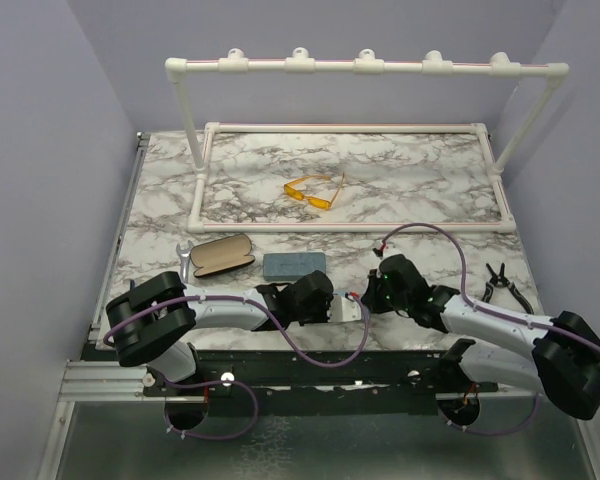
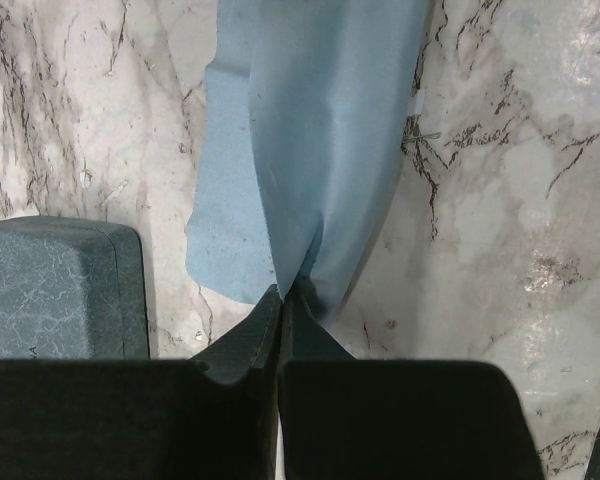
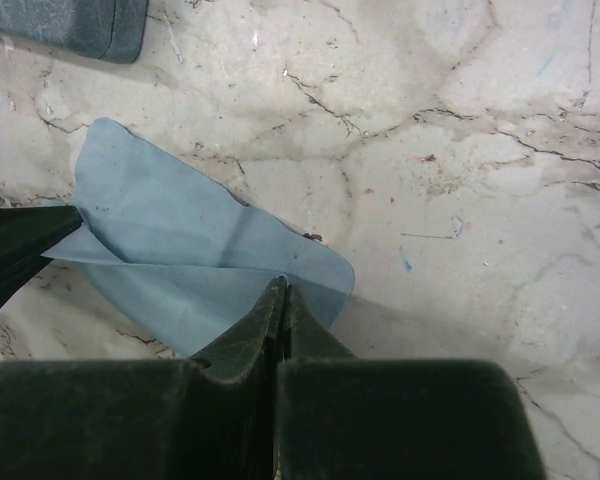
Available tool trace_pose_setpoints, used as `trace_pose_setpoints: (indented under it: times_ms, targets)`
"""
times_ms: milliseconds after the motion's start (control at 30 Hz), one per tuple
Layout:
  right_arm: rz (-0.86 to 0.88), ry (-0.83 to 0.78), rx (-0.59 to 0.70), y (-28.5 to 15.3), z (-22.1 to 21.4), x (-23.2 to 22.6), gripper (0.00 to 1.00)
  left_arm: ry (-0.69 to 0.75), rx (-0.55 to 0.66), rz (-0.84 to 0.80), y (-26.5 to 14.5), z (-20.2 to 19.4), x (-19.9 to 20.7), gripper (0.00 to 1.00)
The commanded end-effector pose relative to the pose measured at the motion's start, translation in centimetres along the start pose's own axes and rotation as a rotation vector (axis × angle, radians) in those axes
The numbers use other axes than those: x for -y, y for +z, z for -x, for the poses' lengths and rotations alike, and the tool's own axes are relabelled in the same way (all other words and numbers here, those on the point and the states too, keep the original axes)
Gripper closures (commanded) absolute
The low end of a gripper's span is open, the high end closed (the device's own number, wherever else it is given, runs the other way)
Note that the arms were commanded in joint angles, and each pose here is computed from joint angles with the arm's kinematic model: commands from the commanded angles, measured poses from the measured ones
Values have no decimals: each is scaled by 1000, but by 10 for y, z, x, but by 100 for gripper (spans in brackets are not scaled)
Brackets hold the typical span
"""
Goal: Organize the sunglasses
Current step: Fold the glasses cleaning cloth at the center of the board.
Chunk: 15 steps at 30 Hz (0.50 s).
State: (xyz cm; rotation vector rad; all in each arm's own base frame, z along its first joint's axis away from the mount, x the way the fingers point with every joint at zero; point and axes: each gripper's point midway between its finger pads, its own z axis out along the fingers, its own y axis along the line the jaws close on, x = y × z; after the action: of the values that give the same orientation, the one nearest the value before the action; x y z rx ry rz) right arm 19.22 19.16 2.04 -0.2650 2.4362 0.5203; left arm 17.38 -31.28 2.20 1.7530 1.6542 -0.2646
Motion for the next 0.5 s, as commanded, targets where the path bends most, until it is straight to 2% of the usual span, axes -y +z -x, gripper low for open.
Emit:
trace_pose_setpoints:
  times_ms: [0,200,467]
  targets:
    - [-44,32,37,-9,8,5,99,-3,-19,-30,-2,-7,5,100]
    - [-49,90,141,-21,22,8,99,-25,-57,-45,-7,-6,5,100]
    - [-30,103,113,-17,13,6,99,-38,-95,-57,-7,-2,2,100]
